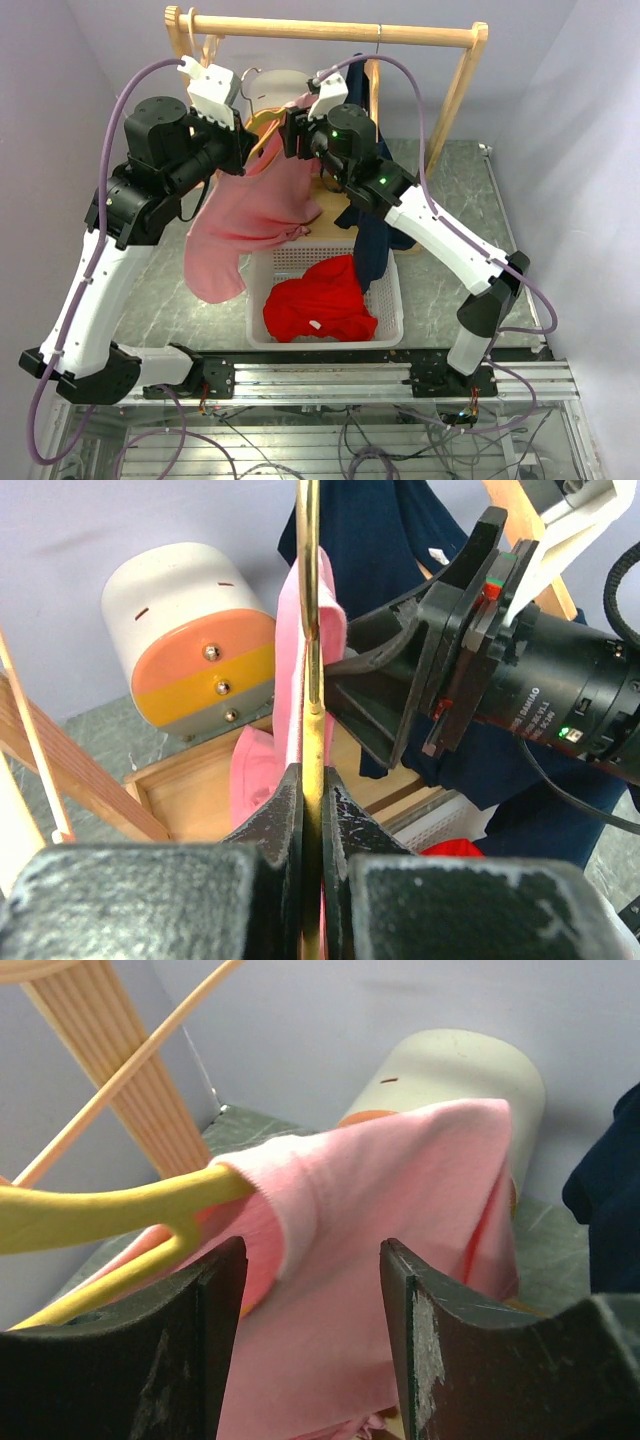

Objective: Remove the t-shirt from the hanger

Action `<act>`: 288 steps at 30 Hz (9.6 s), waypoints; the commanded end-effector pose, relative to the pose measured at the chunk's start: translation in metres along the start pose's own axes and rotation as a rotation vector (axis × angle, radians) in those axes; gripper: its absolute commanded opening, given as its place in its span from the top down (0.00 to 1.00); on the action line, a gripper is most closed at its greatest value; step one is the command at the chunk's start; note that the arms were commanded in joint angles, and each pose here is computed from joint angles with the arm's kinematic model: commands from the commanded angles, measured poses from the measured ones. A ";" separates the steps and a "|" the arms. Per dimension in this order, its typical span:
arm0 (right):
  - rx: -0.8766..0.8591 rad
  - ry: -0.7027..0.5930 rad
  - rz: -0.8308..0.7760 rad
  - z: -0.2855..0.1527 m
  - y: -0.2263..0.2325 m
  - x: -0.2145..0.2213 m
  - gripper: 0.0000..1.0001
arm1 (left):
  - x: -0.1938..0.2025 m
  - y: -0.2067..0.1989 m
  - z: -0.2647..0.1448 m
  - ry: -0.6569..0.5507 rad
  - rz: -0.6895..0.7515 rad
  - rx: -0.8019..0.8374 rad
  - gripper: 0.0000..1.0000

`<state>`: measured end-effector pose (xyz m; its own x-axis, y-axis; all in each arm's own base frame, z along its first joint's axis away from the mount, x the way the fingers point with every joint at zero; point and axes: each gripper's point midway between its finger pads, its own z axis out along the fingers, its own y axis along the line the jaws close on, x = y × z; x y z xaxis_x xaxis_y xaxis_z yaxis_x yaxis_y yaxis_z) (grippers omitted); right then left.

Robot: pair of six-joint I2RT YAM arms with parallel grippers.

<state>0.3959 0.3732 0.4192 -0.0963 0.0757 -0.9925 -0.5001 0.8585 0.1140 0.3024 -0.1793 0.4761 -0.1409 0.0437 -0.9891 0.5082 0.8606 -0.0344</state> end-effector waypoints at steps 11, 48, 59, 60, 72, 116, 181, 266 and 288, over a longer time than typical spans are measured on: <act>0.198 -0.078 0.019 0.004 -0.050 -0.018 0.97 | -0.014 -0.004 -0.027 -0.046 0.009 0.027 0.93; 0.352 0.032 0.039 -0.017 -0.173 -0.006 1.00 | 0.046 -0.024 -0.045 0.186 0.071 0.170 0.93; -0.062 0.053 -0.043 -0.056 -0.024 0.004 1.00 | 0.019 -0.011 -0.008 0.117 -0.092 0.038 0.93; -0.086 0.061 -0.049 -0.059 -0.017 0.006 1.00 | 0.020 -0.008 -0.006 0.132 -0.107 0.017 0.93; -0.350 0.178 -0.062 -0.098 0.063 0.050 1.00 | 0.005 0.018 0.013 0.046 -0.208 -0.153 0.93; -0.468 1.059 -0.174 -0.299 0.063 0.263 1.00 | -0.041 0.049 0.061 -0.118 -0.249 -0.191 0.93; -0.482 -0.701 0.017 -0.320 0.049 -0.281 1.00 | -0.009 0.066 0.081 0.034 -0.197 -0.071 0.93; -0.030 0.028 -0.043 -0.080 0.005 -0.046 0.63 | 0.021 0.048 0.053 0.201 -0.135 0.031 0.93; -0.186 -0.272 0.046 0.028 -0.014 -0.114 0.71 | 0.020 0.024 0.024 0.211 -0.158 0.124 0.93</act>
<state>0.4331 0.3638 0.5107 0.0631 0.2046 -0.9768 -0.6081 0.7840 0.1250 0.3456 -0.1660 0.4392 -0.4128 0.0451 -0.9097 0.5243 0.8284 -0.1968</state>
